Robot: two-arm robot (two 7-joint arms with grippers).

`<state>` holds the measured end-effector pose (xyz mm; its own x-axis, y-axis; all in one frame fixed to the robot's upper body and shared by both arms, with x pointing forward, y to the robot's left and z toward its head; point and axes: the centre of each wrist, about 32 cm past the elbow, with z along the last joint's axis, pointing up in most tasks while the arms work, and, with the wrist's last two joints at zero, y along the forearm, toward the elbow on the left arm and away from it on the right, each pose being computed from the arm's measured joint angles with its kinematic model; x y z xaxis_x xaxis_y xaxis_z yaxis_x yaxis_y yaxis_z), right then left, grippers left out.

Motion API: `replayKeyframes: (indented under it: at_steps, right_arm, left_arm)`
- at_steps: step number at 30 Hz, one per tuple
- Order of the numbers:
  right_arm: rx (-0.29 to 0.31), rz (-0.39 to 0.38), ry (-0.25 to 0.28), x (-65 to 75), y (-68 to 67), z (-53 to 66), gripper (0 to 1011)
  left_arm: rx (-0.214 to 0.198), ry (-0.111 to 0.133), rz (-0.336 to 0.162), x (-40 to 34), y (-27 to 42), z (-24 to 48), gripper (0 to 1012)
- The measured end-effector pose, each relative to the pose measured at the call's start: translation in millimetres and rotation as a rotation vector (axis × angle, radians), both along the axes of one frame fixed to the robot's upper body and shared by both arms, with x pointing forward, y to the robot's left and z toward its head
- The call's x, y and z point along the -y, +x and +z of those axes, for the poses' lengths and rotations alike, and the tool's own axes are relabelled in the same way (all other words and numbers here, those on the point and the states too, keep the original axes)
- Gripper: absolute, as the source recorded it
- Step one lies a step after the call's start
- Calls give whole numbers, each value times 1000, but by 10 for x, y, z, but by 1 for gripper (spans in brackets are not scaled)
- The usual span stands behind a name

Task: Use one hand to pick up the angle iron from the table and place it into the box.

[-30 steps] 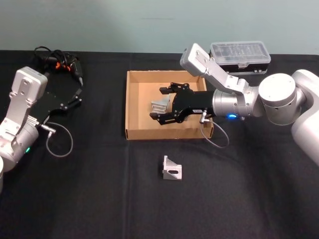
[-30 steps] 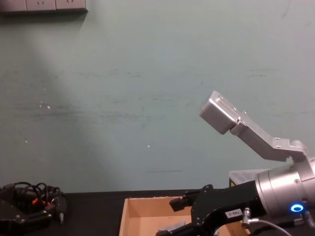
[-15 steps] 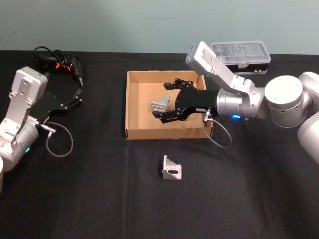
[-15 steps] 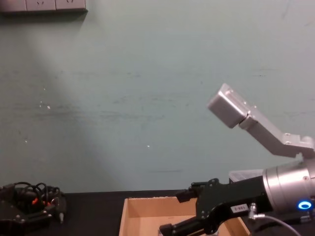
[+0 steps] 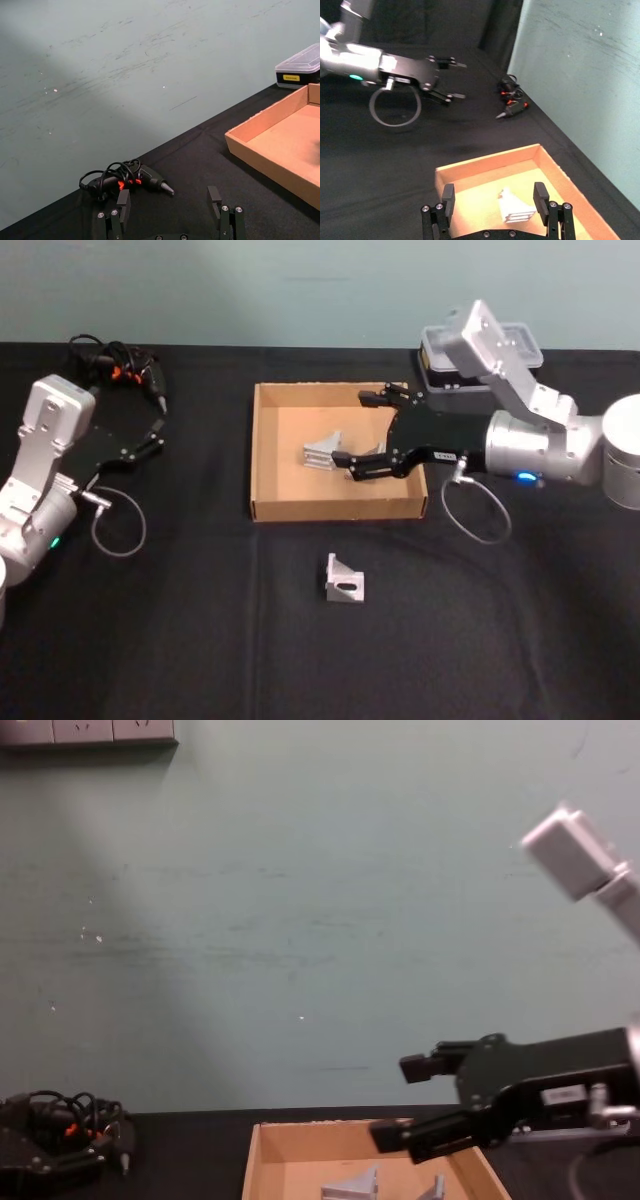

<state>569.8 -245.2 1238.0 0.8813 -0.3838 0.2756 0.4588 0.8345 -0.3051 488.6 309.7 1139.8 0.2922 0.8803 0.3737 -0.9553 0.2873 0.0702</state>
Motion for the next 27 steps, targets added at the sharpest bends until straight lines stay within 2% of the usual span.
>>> replayKeyframes:
  at_steps: [7, 13, 19, 27]
  right_arm:
    - [-63, 42, 49, 182, -260, 97, 1003]
    - [-112, 85, 48, 238, -410, 106, 1003]
    - [-176, 129, 25, 247, -515, 5, 1003]
    - [-220, 154, 3, 196, -547, -138, 1003]
  left_arm:
    - [0, 0, 0, 0, 0, 0, 1000]
    - [0, 0, 0, 0, 0, 0, 1000]
    - [0, 0, 0, 0, 0, 0, 1000]
    - [0, 0, 0, 0, 0, 0, 1000]
